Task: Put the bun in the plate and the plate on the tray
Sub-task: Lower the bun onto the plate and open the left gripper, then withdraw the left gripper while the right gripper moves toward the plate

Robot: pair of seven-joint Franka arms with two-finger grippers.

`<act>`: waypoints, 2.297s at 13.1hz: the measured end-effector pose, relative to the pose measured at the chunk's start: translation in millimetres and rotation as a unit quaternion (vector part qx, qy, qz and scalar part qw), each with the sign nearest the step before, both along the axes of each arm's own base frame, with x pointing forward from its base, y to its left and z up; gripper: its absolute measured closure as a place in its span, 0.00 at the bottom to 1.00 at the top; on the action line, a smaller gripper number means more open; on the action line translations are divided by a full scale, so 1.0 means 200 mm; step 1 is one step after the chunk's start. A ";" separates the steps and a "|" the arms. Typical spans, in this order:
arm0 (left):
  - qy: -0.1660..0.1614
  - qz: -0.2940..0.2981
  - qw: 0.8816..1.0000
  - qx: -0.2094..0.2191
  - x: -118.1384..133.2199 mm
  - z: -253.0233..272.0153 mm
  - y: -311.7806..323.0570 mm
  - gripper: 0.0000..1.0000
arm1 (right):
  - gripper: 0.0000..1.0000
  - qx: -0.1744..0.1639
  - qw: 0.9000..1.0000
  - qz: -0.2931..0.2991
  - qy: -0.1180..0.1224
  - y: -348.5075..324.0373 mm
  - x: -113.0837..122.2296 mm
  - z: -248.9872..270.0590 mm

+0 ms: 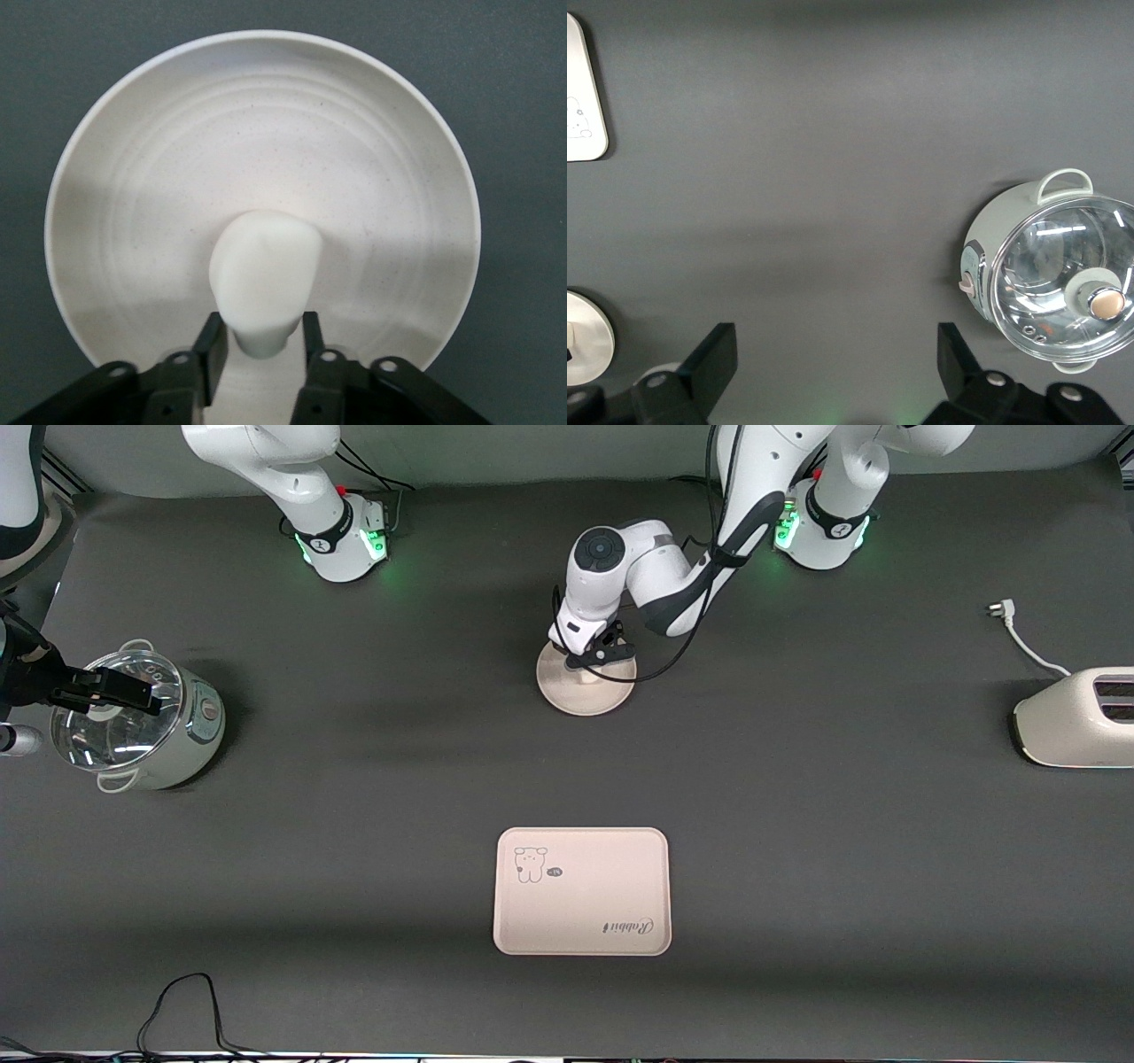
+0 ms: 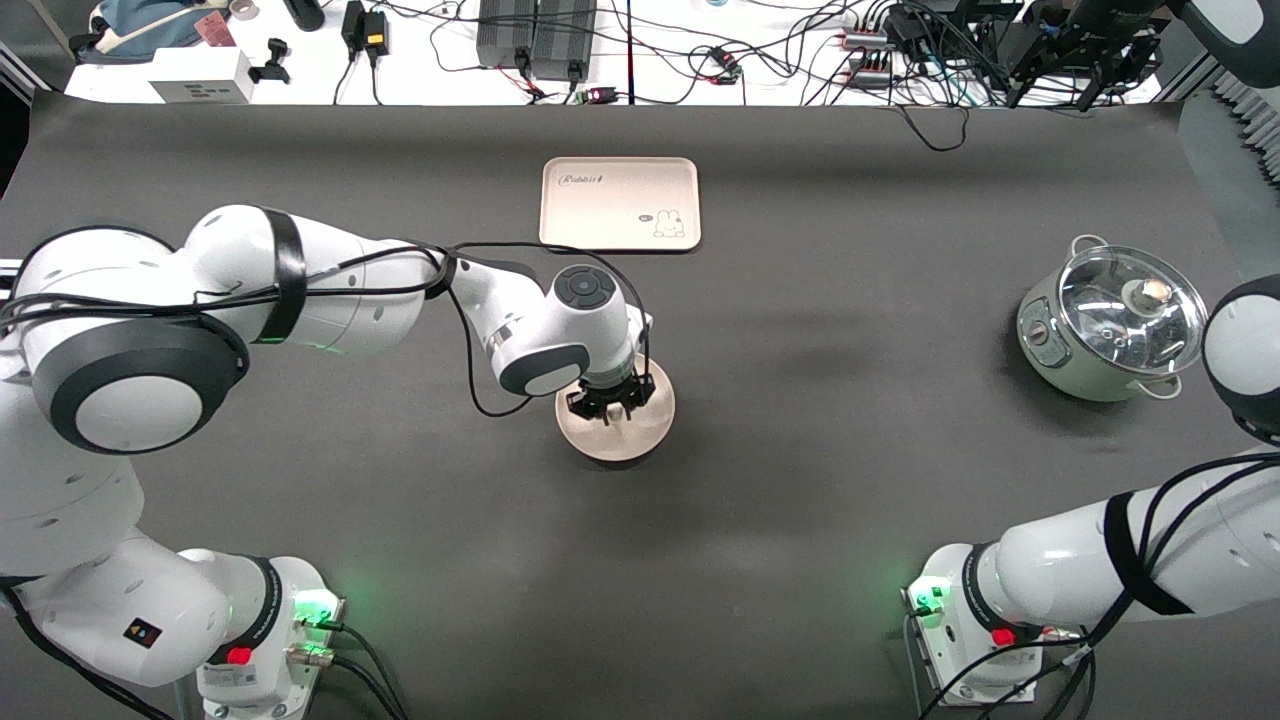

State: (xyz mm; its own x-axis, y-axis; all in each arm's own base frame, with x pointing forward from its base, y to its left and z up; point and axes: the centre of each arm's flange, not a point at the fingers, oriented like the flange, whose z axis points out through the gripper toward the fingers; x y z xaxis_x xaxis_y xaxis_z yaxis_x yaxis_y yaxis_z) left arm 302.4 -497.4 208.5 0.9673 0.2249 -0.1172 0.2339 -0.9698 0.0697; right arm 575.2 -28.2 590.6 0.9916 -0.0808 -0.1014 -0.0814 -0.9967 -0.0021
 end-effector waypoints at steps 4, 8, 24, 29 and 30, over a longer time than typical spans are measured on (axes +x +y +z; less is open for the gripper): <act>0.001 0.005 1.000 0.010 0.05 0.02 0.00 0.05 | 0.00 0.000 1.000 0.000 0.001 0.00 0.00 -0.01; 0.009 0.019 0.998 0.054 0.34 0.24 0.02 0.02 | 0.00 0.000 1.000 0.000 0.005 0.00 0.00 -0.02; -0.005 0.061 0.997 0.046 1.42 1.63 1.94 0.00 | 0.00 -0.005 1.000 0.005 -0.023 1.60 -0.61 0.02; -0.005 0.019 0.998 0.059 1.39 1.75 2.58 0.00 | 0.00 0.006 0.999 0.009 -0.035 2.17 -1.06 -0.03; -0.006 0.015 0.998 0.062 1.37 1.77 2.59 0.00 | 0.00 0.016 0.999 0.010 -0.027 2.20 -1.09 -0.04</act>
State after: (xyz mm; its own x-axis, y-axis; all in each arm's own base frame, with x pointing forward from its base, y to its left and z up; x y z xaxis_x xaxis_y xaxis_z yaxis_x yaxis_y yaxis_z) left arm 576.4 21.1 563.2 0.9612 0.2654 -0.0755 0.2624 -0.9638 -0.0472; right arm 357.6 412.1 582.7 0.9971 -0.0591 -0.0489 -0.0609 -0.9974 -0.0376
